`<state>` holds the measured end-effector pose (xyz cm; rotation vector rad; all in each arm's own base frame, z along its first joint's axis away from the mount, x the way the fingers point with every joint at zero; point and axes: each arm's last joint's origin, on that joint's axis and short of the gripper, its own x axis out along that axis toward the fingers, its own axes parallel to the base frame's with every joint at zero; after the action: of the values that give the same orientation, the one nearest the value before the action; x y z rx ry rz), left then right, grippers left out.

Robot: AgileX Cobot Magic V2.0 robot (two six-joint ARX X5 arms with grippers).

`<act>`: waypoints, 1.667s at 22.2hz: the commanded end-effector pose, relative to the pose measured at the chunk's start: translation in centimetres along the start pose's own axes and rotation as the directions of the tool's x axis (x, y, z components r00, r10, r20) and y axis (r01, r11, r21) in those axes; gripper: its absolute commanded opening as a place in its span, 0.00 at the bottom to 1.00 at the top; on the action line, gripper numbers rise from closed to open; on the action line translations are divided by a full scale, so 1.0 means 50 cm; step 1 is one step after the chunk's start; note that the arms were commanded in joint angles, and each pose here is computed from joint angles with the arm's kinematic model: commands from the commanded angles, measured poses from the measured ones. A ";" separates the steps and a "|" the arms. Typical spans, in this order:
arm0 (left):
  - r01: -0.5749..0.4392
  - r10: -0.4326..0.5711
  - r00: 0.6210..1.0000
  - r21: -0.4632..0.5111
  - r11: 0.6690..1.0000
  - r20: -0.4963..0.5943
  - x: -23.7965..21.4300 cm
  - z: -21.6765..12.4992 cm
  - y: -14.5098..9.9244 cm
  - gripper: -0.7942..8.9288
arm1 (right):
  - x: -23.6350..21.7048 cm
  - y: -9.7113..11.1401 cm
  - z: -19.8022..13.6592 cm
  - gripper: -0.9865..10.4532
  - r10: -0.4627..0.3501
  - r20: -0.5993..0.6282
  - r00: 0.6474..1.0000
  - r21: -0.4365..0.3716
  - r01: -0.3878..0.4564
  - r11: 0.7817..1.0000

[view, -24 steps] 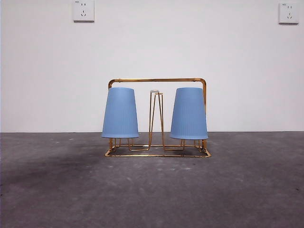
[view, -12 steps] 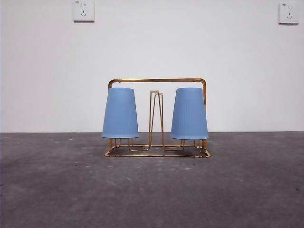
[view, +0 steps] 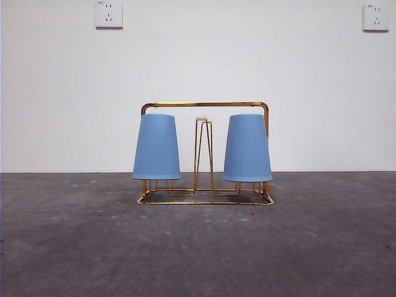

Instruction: Pick up cup 1,put cup 1 in the cup rack,pick up cup 2,put cup 2 in the cup rack

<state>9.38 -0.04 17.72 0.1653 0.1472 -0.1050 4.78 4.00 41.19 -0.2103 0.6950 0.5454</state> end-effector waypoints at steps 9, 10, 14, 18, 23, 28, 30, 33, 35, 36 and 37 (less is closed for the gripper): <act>0.007 -0.009 1.000 -0.133 0.991 -0.016 0.011 -0.051 -0.008 0.08 | 0.003 0.000 -0.006 0.09 -0.004 -0.029 1.000 0.006 0.004 1.000; 0.004 -0.007 1.000 -0.133 0.991 -0.017 0.011 -0.051 -0.007 0.08 | 0.003 0.000 -0.006 0.09 -0.004 -0.029 1.000 0.006 0.005 1.000; 0.005 -0.009 1.000 -0.134 0.991 -0.026 0.012 -0.052 -0.008 0.08 | 0.003 0.000 -0.006 0.09 -0.004 -0.029 1.000 0.006 0.004 1.000; 0.006 -0.009 1.000 -0.134 0.991 -0.027 0.012 -0.052 -0.008 0.08 | 0.003 0.000 -0.006 0.09 -0.004 -0.030 1.000 0.006 0.004 1.000; 0.006 -0.009 1.000 -0.134 0.991 -0.027 0.012 -0.052 -0.008 0.08 | 0.001 -0.005 -0.003 0.09 -0.047 0.001 0.999 -0.022 0.047 0.999; 0.006 -0.009 1.000 -0.134 0.991 -0.027 0.012 -0.052 -0.008 0.08 | -0.048 -0.037 0.010 0.09 -0.218 0.353 0.910 0.170 0.167 0.971; 0.006 -0.009 1.000 -0.134 0.991 -0.027 0.012 -0.052 -0.008 0.08 | -0.044 -0.050 -0.001 0.09 -0.340 0.422 0.841 0.246 0.255 0.935; 0.006 -0.009 1.000 -0.134 0.991 -0.027 0.012 -0.052 -0.008 0.08 | 0.005 -0.073 -0.042 0.09 -0.488 0.474 0.734 0.310 0.379 0.872; 0.006 -0.009 1.000 -0.134 0.991 -0.027 0.012 -0.052 -0.008 0.08 | 0.047 -0.081 -0.079 0.09 -0.498 0.505 0.705 0.320 0.383 0.866; 0.006 -0.009 1.000 -0.134 0.991 -0.027 0.012 -0.052 -0.008 0.08 | 0.064 -0.084 -0.093 0.09 -0.501 0.513 0.697 0.322 0.385 0.865; 0.006 -0.009 1.000 -0.134 0.991 -0.027 0.012 -0.052 -0.008 0.08 | 0.085 -0.088 -0.110 0.09 -0.508 0.517 0.689 0.326 0.390 0.861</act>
<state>9.53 -0.04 15.26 0.0420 0.1798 -0.1026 6.36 0.04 35.65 -0.0109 0.0507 0.0362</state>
